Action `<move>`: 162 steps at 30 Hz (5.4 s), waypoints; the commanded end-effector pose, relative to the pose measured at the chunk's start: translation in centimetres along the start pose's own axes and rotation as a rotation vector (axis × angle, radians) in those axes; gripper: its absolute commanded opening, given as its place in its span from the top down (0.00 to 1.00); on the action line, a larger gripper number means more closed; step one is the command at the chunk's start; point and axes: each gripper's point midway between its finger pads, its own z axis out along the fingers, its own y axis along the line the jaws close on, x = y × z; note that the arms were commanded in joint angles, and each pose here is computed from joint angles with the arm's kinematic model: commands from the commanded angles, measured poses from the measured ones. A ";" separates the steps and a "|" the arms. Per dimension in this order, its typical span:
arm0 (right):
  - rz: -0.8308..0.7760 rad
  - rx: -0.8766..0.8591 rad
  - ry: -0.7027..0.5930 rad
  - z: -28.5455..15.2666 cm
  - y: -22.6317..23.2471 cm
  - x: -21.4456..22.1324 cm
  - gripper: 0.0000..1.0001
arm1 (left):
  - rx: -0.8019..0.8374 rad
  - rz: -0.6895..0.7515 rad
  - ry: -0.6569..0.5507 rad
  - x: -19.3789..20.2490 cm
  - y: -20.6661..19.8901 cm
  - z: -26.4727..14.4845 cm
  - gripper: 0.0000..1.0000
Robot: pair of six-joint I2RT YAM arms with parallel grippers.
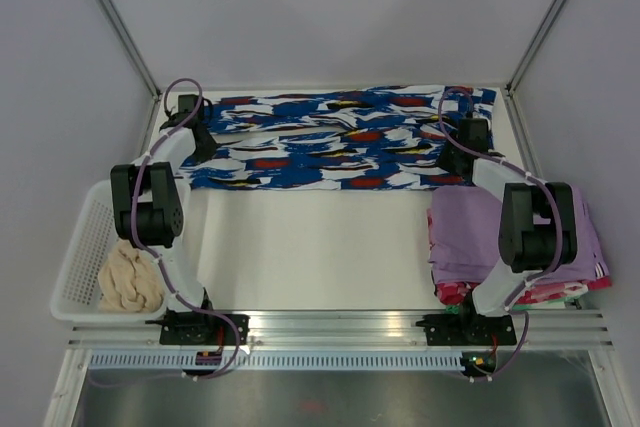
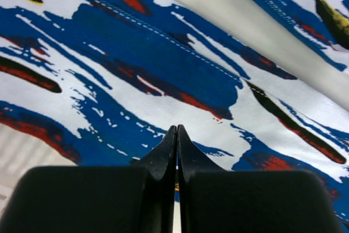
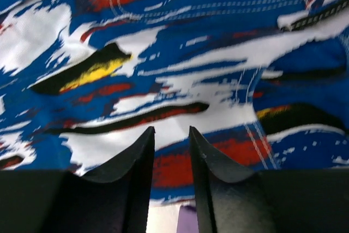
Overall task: Fold and stack the trousers
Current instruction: Flatten the trousers out
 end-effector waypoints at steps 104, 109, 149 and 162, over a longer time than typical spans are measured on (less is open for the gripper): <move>-0.150 -0.082 -0.234 3.4 2.2 -17.9 1.00 | 0.238 -0.079 -0.273 -10.3 -11.8 -4.7 0.98; -0.143 -0.030 -0.173 8.5 0.8 -16.1 1.00 | 0.368 -0.210 -0.221 -9.1 -15.3 -1.2 0.98; -0.111 -0.037 -0.095 20.5 0.5 -14.8 0.90 | 0.098 0.037 0.163 6.4 -16.2 6.5 0.98; -0.158 -0.256 -0.074 13.4 5.1 -16.3 0.45 | 0.002 0.089 0.161 8.1 -11.3 4.1 0.98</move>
